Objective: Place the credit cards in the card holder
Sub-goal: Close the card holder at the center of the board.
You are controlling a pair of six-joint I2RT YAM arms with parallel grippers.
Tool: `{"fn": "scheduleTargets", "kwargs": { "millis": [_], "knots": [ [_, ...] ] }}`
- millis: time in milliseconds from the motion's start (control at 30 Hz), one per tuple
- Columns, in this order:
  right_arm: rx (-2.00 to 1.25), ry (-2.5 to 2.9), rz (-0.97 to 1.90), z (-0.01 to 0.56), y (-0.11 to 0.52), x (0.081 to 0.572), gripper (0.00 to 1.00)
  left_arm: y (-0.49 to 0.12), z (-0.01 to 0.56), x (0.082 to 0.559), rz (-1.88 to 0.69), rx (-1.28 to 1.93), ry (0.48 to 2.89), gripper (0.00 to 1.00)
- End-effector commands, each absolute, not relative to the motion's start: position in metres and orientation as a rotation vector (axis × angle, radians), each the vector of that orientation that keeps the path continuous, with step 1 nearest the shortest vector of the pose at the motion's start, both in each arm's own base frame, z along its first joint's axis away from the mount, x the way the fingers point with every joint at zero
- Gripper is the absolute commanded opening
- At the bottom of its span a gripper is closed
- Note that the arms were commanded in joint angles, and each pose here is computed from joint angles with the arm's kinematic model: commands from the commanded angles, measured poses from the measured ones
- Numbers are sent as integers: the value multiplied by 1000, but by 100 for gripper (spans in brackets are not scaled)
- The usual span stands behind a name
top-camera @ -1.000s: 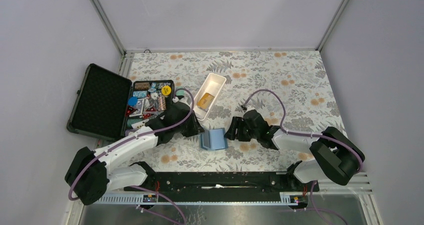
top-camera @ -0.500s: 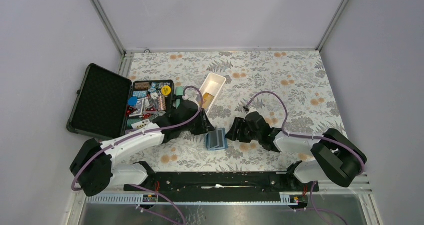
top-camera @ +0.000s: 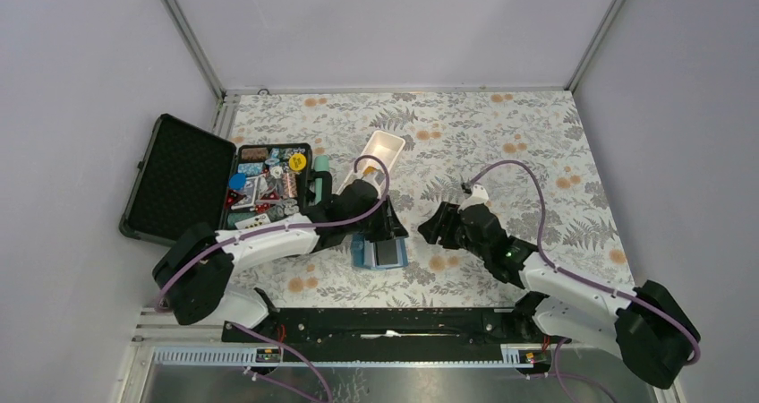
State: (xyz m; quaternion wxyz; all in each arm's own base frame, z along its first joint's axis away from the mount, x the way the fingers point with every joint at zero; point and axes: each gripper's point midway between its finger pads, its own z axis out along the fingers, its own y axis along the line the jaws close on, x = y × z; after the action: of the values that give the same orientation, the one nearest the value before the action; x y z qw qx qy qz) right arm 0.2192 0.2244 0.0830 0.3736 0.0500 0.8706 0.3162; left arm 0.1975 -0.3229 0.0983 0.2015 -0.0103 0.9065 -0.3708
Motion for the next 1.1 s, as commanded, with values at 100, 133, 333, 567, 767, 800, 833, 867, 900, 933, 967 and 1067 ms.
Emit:
{"fn": "scheduleTargets", "kwargs": {
  "millis": [100,133,333,567,767,800,833,867,900,933,967,1067],
  "knots": [
    [156,2164,729,90,200,219,64,-360,144,218,-1188,31,2346,28],
    [152,2159,725,91,198,219,65,-356,147,221,-1165,22,2332,28],
    [129,2140,725,94,196,217,68,-294,160,228,-881,-71,2263,53],
    [112,2156,762,89,203,215,68,-214,131,205,-579,-190,2347,82],
    [108,2166,778,87,207,214,67,-200,98,187,-600,-266,2438,88],
    [107,2168,778,86,207,214,67,-199,96,185,-598,-271,2444,86],
    [107,2170,778,86,207,213,67,-198,94,185,-592,-274,2447,82],
    [107,2172,777,85,206,213,67,-198,92,185,-583,-275,2450,75],
    [112,2170,777,86,206,213,66,-197,91,185,-576,-276,2451,67],
    [111,2172,777,85,206,213,66,-196,89,185,-571,-277,2453,60],
    [113,2174,776,85,206,213,66,-196,89,185,-567,-276,2455,54],
    [111,2179,775,84,206,213,66,-196,89,186,-561,-267,2456,39]
  ]
}}
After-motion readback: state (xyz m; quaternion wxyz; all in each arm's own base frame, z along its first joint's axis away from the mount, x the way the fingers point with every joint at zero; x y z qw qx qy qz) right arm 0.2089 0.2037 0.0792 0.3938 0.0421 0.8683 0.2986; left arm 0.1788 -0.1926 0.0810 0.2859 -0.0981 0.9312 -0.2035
